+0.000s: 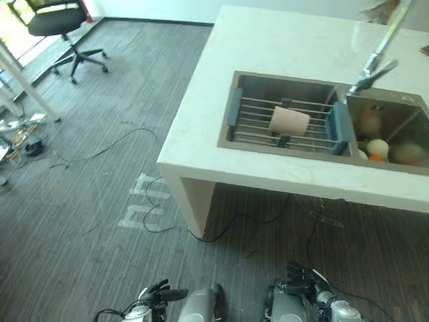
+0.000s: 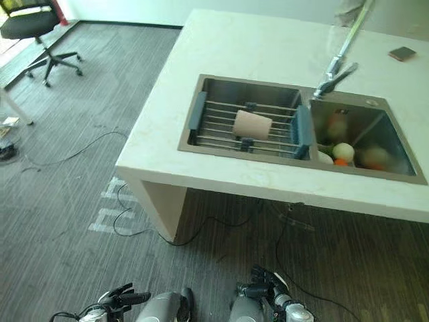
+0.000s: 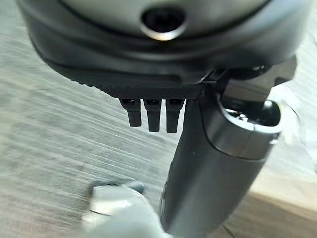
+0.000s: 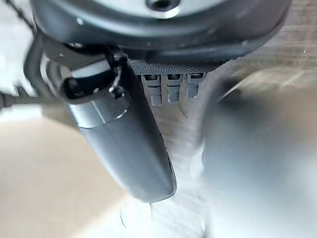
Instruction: Place the dishes in the dishwasher.
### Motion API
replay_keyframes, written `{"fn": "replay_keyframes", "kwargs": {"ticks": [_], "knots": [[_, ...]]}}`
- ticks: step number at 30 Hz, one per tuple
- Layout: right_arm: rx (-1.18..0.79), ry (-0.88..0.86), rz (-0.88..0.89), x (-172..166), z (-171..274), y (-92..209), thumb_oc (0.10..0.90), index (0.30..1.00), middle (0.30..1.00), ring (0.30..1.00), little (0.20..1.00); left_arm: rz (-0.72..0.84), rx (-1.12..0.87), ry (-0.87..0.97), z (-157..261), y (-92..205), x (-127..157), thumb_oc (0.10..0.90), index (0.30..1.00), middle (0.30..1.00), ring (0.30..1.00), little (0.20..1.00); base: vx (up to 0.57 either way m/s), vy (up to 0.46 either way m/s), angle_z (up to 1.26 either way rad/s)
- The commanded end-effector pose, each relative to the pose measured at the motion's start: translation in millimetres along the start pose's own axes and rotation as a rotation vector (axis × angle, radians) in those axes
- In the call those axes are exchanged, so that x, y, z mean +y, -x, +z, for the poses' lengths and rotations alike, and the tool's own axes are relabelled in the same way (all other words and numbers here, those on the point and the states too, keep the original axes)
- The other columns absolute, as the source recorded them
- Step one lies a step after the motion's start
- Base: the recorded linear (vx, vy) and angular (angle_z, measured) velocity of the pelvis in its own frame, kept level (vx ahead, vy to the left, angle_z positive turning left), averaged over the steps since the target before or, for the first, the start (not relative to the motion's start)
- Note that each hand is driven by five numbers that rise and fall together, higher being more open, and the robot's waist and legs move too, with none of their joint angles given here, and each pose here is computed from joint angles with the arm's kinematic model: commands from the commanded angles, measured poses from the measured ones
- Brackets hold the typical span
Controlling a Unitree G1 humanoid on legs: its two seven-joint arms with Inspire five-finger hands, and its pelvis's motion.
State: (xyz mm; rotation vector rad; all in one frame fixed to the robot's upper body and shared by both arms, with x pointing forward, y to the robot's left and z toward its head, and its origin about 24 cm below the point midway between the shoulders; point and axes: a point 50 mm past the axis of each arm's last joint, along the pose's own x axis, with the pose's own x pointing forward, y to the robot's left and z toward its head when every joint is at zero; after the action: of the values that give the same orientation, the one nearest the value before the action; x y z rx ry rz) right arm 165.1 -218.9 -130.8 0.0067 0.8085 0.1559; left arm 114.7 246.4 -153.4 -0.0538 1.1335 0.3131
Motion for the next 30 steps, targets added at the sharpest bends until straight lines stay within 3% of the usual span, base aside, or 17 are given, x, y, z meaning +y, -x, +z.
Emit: {"fn": "replay_keyframes", "kwargs": {"ticks": [1,7,19,25,30], "knots": [[-0.059,0.207,0.076,0,23,-4,0.800,0.900,0.900,0.900,0.900,0.024,0.042,0.018,-21,3,0,0.800,0.900,0.900,0.900,0.900,0.06,-0.609,0.07],[-0.031,0.132,0.001,-8,19,-2,0.800,0.900,0.900,0.900,0.900,-0.055,0.080,-0.085,-27,3,-25,0.800,0.900,0.900,0.900,0.900,0.03,-0.284,0.22],[0.004,0.086,-0.004,-3,-2,3,0.800,0.900,0.900,0.900,0.900,-0.009,0.131,-0.099,-36,4,-16,0.800,0.900,0.900,0.900,0.900,0.07,0.014,0.02],[0.041,-0.108,-0.068,-5,-14,6,0.800,0.900,0.900,0.900,0.900,-0.034,0.111,-0.096,-37,5,-23,0.800,0.900,0.900,0.900,0.900,0.04,-0.011,-0.08],[0.064,-0.173,-0.126,-11,-23,11,0.800,0.900,0.900,0.900,0.900,-0.041,0.030,-0.142,-28,4,-27,0.800,0.900,0.900,0.900,0.900,0.03,0.007,-0.09]]}}
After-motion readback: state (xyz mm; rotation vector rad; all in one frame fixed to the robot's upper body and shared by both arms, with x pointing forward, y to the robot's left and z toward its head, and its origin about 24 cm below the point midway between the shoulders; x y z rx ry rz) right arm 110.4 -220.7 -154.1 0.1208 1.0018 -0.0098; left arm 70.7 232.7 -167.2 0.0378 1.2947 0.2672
